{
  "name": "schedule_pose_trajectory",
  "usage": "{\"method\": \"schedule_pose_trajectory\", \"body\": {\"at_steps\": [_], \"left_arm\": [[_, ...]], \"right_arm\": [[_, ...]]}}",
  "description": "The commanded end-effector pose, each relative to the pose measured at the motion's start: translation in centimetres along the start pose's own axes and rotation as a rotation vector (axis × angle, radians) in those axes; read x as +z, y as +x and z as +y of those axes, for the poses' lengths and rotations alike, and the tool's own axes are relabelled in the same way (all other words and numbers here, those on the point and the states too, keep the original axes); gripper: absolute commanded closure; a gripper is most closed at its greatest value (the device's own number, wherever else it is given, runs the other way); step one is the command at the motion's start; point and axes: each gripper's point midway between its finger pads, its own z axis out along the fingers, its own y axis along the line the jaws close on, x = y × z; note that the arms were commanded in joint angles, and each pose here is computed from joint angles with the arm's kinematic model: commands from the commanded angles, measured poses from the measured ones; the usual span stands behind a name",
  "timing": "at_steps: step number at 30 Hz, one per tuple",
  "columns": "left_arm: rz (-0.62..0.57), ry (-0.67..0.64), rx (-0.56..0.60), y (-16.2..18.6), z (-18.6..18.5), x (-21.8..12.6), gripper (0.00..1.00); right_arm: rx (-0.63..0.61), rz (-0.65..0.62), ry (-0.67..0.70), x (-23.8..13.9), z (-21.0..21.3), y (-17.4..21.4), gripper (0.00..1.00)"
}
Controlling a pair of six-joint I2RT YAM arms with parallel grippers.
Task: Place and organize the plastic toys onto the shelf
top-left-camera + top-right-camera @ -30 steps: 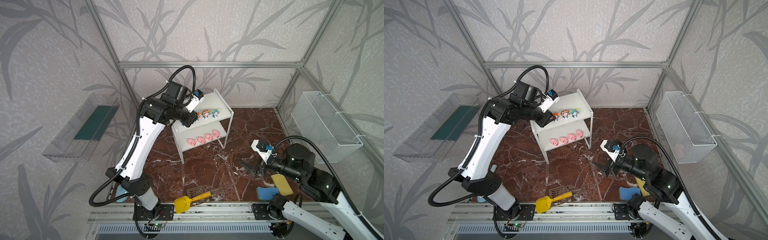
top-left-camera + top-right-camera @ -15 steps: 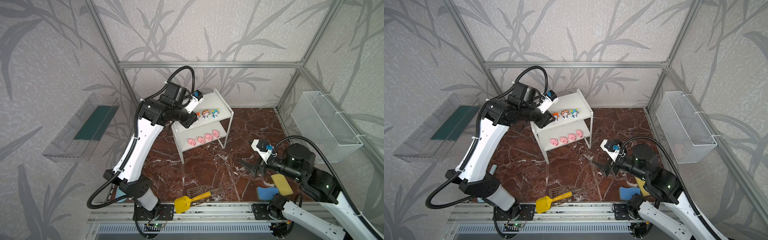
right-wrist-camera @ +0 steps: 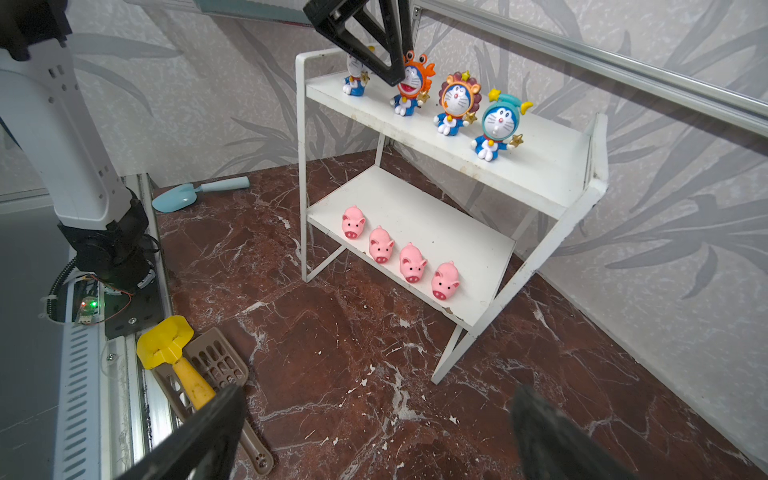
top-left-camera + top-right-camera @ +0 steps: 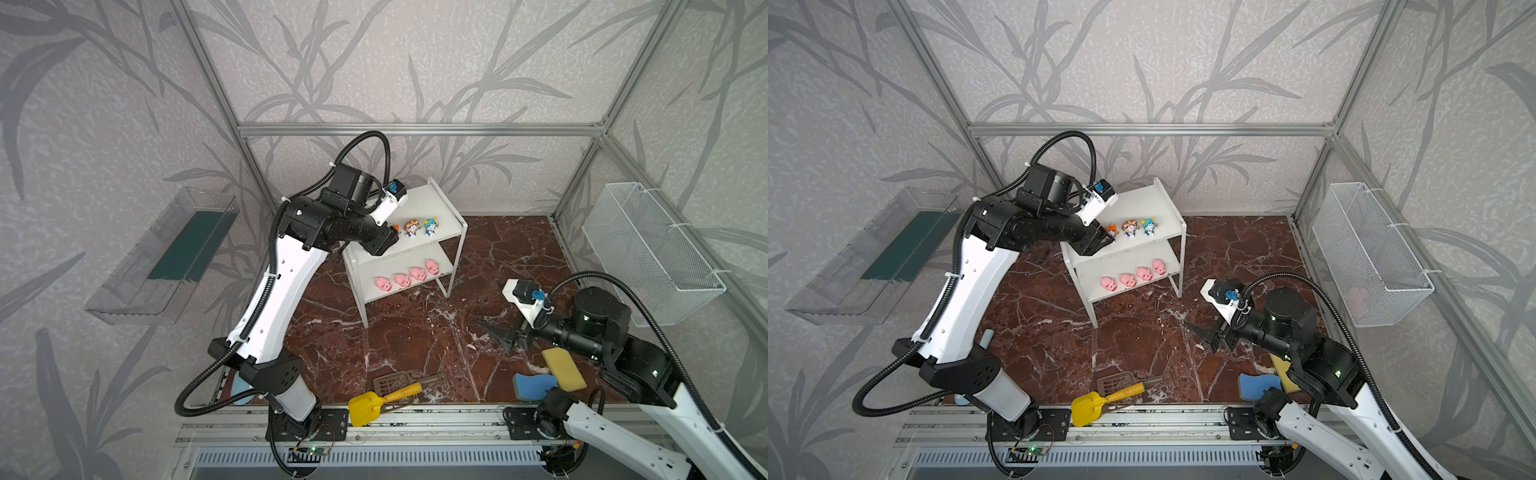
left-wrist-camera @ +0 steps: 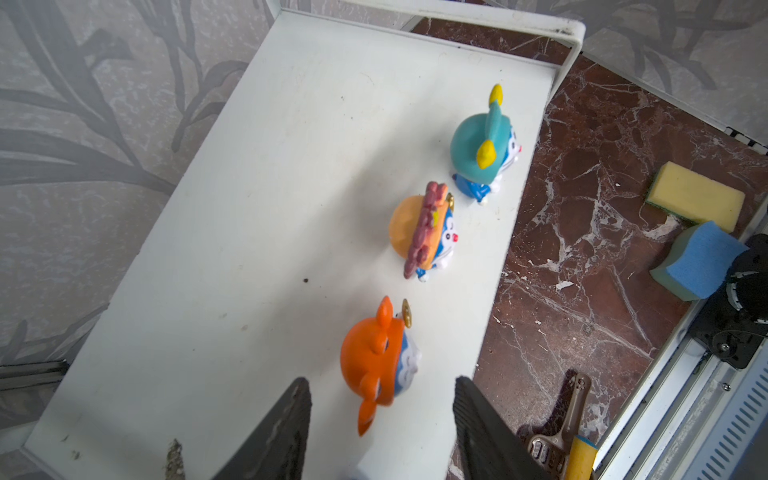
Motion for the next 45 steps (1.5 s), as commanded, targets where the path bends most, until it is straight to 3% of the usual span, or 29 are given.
{"method": "schedule_pose_trajectory", "body": {"at_steps": [1, 22, 45], "left_arm": [[-0.004, 0.014, 0.026, -0.3, -0.1, 0.0, 0.43], [0.008, 0.05, 0.025, -0.4, -0.5, 1.0, 0.64], [0.007, 0.056, 0.026, 0.2, -1.0, 0.1, 0.66]], "right_arm": [[-0.009, -0.018, 0.008, -0.1, -0.1, -0.3, 0.01], [-0.008, -0.019, 0.012, -0.2, -0.1, -0.2, 0.01], [-0.009, -0.023, 0.009, -0.2, -0.1, -0.3, 0.01]]}}
